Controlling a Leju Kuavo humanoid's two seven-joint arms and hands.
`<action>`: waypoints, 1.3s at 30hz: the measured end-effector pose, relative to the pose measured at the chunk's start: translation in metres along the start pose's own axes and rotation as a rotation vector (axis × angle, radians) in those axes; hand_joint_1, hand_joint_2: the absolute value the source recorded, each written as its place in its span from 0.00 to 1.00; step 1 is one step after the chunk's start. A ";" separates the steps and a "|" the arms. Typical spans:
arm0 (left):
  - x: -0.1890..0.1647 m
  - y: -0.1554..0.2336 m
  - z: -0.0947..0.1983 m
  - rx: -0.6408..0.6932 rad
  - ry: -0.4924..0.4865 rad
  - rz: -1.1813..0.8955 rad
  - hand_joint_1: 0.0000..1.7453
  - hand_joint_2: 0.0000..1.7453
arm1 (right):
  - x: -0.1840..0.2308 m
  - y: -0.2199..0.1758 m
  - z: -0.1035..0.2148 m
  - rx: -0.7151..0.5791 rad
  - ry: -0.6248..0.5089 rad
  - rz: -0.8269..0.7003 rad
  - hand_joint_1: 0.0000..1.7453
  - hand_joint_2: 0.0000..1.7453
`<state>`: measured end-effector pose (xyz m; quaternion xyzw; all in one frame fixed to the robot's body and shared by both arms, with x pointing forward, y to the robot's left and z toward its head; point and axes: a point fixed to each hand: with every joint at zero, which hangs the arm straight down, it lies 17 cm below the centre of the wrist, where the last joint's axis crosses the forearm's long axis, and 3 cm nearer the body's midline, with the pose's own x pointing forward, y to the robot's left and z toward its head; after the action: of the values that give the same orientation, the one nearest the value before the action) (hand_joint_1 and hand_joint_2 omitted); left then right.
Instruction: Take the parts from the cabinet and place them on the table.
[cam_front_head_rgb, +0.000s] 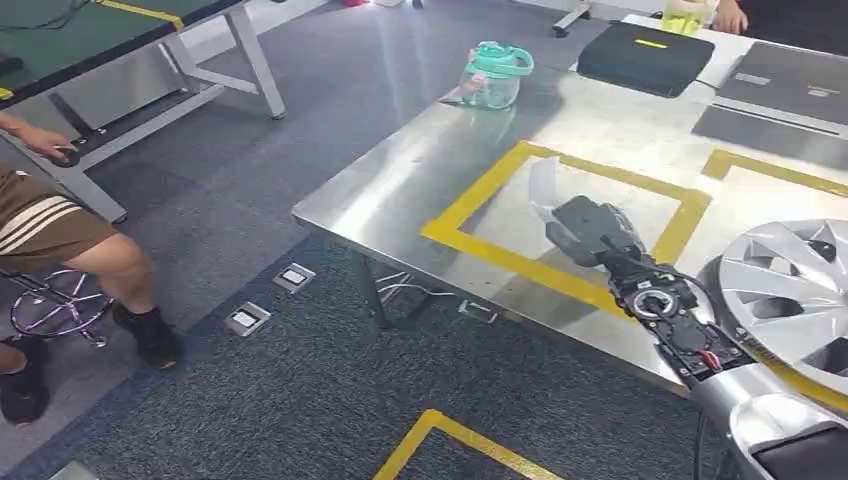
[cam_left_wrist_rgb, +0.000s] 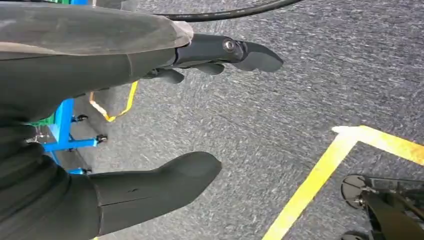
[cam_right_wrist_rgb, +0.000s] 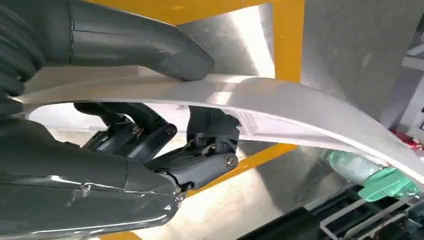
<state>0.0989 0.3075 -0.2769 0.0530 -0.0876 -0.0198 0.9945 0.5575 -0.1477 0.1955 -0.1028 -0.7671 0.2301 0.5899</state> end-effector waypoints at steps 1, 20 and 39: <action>0.000 0.000 0.000 0.000 -0.001 -0.002 0.00 1.00 | 0.000 -0.001 0.000 -0.005 -0.001 0.001 0.00 0.00; 0.006 0.002 0.000 0.011 -0.007 -0.018 0.00 0.00 | -0.012 -0.010 0.007 -0.038 0.017 -0.006 0.00 0.00; 0.007 0.001 0.000 0.012 0.004 -0.015 0.00 0.00 | 0.066 -0.039 0.025 -0.011 -0.287 -0.738 0.00 0.00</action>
<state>0.1056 0.3081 -0.2760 0.0599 -0.0855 -0.0267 0.9942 0.5191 -0.1586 0.2658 0.2101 -0.8284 0.0107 0.5191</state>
